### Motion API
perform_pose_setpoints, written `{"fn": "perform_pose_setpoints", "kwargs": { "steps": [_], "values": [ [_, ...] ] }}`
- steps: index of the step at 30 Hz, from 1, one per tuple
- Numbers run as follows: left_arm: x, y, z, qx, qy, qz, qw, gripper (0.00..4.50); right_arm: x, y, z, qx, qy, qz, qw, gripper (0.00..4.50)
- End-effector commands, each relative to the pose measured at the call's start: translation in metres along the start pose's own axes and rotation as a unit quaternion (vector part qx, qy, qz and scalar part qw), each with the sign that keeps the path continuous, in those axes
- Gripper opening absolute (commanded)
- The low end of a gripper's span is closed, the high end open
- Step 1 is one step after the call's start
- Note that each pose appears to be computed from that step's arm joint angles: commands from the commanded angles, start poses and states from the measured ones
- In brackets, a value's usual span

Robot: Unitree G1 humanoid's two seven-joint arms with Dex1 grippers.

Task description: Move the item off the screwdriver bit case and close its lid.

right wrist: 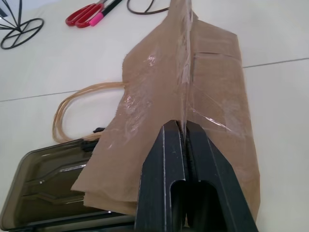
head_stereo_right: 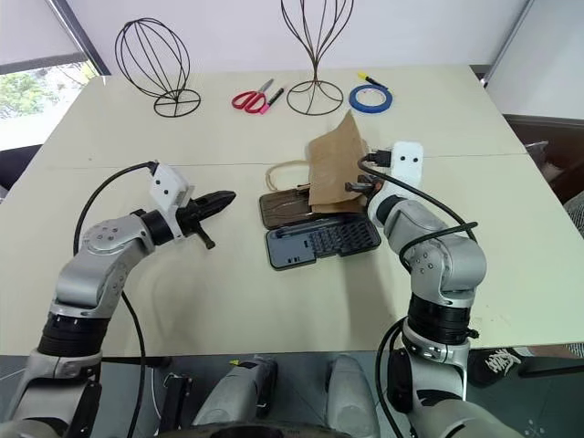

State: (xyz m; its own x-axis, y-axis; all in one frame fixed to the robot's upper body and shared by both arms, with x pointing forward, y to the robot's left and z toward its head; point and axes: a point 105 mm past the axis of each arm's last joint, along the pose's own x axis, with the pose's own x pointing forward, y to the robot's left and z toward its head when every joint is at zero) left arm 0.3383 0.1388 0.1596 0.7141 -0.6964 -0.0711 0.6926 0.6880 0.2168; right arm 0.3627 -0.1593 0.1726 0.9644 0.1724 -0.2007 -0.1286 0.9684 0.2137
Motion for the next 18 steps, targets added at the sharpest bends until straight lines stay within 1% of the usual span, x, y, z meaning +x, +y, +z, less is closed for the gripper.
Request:
{"fn": "perform_pose_setpoints", "kwargs": {
  "steps": [1, 2, 5, 7, 9, 11, 13, 14, 16, 18],
  "values": [
    [0.0, -0.001, 0.017, 0.025, -0.028, 0.001, 0.999, 0.0, -0.006, -0.007, 0.043, -0.014, -0.082, -0.015, 0.996, 0.02],
    [0.0, -0.001, 0.017, 0.025, -0.029, 0.0, 0.999, 0.0, -0.007, -0.013, 0.054, -0.012, -0.101, -0.026, 0.995, 0.02],
    [0.003, -0.001, 0.017, 0.025, -0.03, -0.001, 0.999, 0.0, -0.012, -0.047, 0.089, -0.007, -0.157, -0.094, 0.983, 0.02],
    [0.004, -0.002, 0.017, 0.025, -0.032, -0.003, 0.999, 0.0, -0.017, -0.075, 0.102, -0.006, -0.178, -0.152, 0.972, 0.02],
    [0.006, -0.003, 0.018, 0.025, -0.033, -0.004, 0.999, 0.0, -0.025, -0.115, 0.108, 0.0, -0.187, -0.234, 0.954, 0.02],
    [0.007, -0.003, 0.018, 0.025, -0.034, -0.005, 0.999, 0.0, -0.034, -0.147, 0.107, 0.013, -0.184, -0.302, 0.935, 0.02],
    [0.008, -0.003, 0.017, 0.026, -0.034, -0.006, 0.999, 0.0, -0.042, -0.177, 0.097, 0.041, -0.164, -0.358, 0.918, 0.02],
    [0.008, -0.002, 0.017, 0.026, -0.034, -0.006, 0.999, 0.0, -0.045, -0.187, 0.09, 0.056, -0.154, -0.375, 0.912, 0.02],
    [0.008, -0.002, 0.017, 0.027, -0.034, -0.006, 0.999, 0.0, -0.047, -0.199, 0.079, 0.076, -0.138, -0.395, 0.905, 0.02],
    [0.009, -0.002, 0.017, 0.028, -0.034, -0.006, 0.999, 0.0, -0.048, -0.204, 0.069, 0.085, -0.127, -0.402, 0.903, 0.02]
  ]
}}
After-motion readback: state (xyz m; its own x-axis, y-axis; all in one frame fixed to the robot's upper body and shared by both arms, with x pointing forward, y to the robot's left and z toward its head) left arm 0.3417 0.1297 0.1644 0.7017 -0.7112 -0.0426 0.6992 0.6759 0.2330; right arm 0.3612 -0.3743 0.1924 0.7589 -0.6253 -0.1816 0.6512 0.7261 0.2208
